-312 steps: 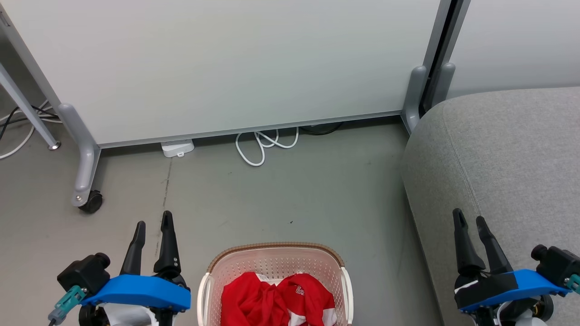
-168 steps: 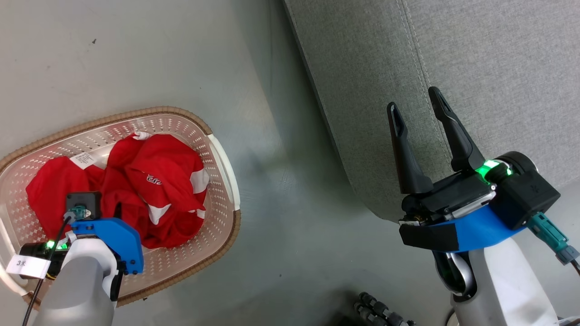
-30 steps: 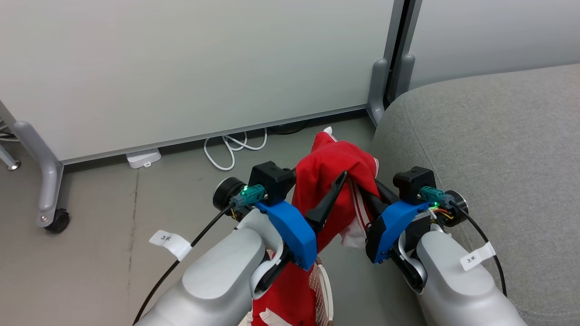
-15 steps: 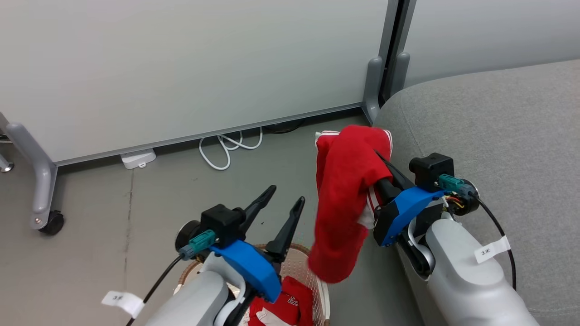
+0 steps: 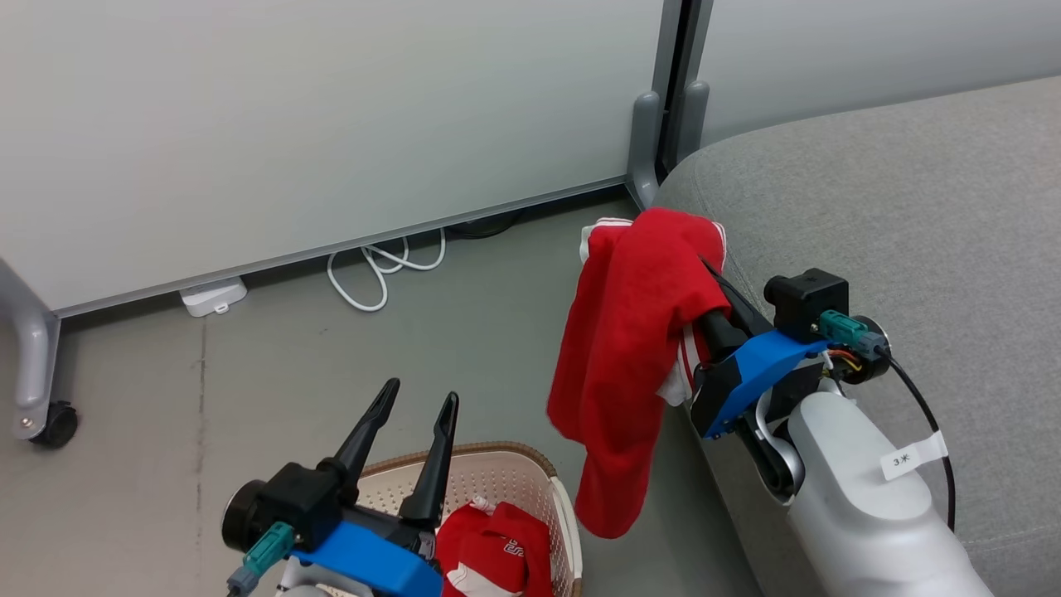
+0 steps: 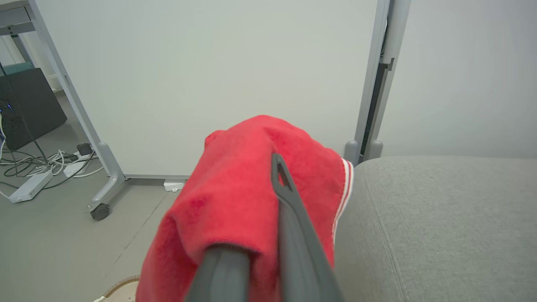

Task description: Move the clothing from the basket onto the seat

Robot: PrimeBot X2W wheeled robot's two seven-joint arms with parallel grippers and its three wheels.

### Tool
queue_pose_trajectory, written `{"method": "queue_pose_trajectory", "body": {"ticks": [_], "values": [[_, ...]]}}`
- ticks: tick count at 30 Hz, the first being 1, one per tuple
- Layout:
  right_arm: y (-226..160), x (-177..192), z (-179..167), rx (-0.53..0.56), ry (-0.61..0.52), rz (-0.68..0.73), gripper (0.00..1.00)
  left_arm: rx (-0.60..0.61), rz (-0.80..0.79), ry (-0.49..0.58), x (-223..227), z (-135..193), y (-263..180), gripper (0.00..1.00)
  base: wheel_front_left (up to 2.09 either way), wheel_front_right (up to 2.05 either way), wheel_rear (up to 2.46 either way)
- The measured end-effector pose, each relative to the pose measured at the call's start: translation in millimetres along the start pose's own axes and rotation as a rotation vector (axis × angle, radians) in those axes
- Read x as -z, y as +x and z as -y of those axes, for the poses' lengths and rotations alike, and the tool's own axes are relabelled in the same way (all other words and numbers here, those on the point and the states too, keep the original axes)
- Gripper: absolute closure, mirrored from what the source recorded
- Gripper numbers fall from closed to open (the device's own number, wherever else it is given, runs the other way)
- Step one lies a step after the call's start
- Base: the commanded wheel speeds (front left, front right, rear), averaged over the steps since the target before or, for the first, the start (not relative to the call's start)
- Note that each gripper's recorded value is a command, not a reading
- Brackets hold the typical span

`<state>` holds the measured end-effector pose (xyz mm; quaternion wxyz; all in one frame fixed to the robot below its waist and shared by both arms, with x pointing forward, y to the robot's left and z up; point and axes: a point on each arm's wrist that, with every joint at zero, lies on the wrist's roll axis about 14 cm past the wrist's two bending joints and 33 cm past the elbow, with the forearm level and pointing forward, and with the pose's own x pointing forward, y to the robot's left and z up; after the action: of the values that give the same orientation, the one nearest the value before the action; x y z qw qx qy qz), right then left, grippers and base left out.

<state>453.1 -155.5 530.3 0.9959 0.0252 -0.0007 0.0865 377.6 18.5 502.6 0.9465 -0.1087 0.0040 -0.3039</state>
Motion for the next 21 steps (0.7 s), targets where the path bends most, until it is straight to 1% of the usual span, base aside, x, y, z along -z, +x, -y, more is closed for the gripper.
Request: {"method": "queue_pose_trajectory", "body": {"ticks": [5, 11, 21], "values": [[-5, 3, 7, 0.017, 0.0, -0.008, 1.0, -0.028, -0.026, -0.003, 13, -6, -7, 0.0, 0.0, 0.0, 0.0], [-15, 6, 22, 0.061, 0.014, -0.012, 1.0, -0.018, -0.033, 0.011, 19, -5, 1, 0.0, 0.0, 0.0, 0.0], [-46, 8, 58, 0.171, 0.059, -0.003, 1.0, 0.111, -0.052, 0.02, 29, 24, 31, 0.0, 0.0, 0.0, 0.0]]}}
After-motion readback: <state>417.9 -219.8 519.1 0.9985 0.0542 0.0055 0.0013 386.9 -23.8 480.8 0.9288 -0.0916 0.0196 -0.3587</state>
